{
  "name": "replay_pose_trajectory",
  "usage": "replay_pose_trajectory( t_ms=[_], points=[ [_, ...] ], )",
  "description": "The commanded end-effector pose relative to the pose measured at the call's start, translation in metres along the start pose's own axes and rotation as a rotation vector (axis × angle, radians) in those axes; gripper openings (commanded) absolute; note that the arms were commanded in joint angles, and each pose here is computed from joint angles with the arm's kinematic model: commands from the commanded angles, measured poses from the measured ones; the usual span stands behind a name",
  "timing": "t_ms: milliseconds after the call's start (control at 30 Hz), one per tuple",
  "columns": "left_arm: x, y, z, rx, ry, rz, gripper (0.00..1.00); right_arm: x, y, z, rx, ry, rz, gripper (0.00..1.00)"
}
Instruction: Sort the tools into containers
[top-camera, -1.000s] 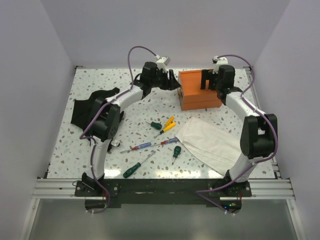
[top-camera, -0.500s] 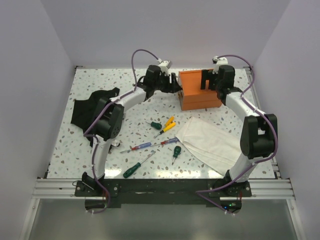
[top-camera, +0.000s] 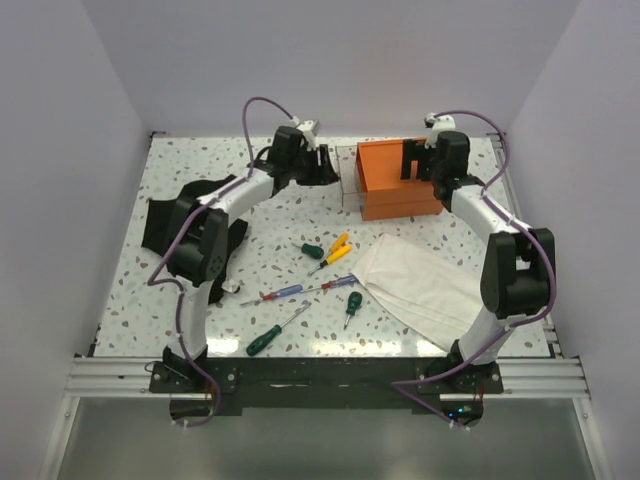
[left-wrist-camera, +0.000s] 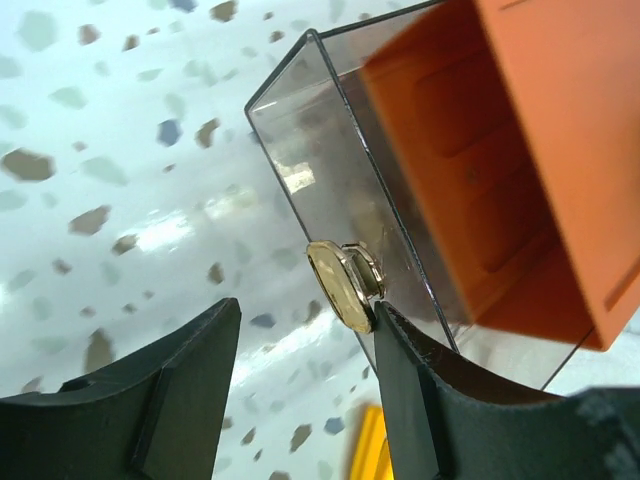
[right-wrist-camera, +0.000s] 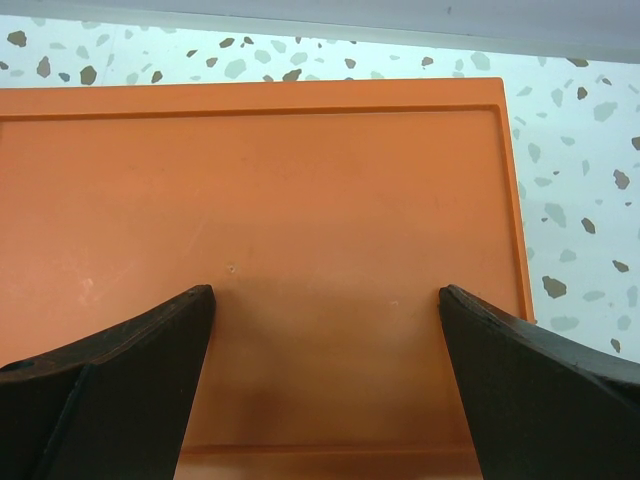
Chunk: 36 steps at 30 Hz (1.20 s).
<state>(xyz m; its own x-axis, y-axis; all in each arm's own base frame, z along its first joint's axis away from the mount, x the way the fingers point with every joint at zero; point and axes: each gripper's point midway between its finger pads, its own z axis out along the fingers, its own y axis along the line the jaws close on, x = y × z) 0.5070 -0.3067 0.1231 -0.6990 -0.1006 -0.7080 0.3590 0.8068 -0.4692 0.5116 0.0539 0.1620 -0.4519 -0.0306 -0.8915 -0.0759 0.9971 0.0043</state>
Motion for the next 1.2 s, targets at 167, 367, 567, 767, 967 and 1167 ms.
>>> replay_pose_trajectory(
  t_ms=[167, 367, 567, 767, 967, 1167],
  points=[
    [0.015, 0.085, -0.061, -0.231, 0.037, 0.002, 0.60, 0.119, -0.001, -0.017, 0.001, 0.392, -0.003, 0.98],
    [0.017, 0.087, -0.076, -0.229, 0.023, 0.031, 0.61, 0.119, -0.001, -0.016, -0.001, 0.387, -0.007, 0.98],
    [-0.001, 0.061, -0.084, -0.101, -0.011, 0.124, 0.67, 0.119, 0.000, -0.015, -0.006, 0.389, 0.001, 0.98],
    [0.016, 0.050, -0.141, 0.006, 0.001, 0.379, 0.71, 0.122, 0.000, -0.015, -0.007, 0.389, -0.005, 0.98],
    [0.101, 0.039, -0.195, 0.297, 0.169, 0.864, 0.69, 0.127, 0.001, -0.015, -0.011, 0.400, 0.000, 0.98],
    [0.176, 0.049, -0.205, 0.434, 0.389, 1.078, 0.68, 0.126, 0.001, -0.013, -0.014, 0.400, -0.001, 0.98]
  ],
)
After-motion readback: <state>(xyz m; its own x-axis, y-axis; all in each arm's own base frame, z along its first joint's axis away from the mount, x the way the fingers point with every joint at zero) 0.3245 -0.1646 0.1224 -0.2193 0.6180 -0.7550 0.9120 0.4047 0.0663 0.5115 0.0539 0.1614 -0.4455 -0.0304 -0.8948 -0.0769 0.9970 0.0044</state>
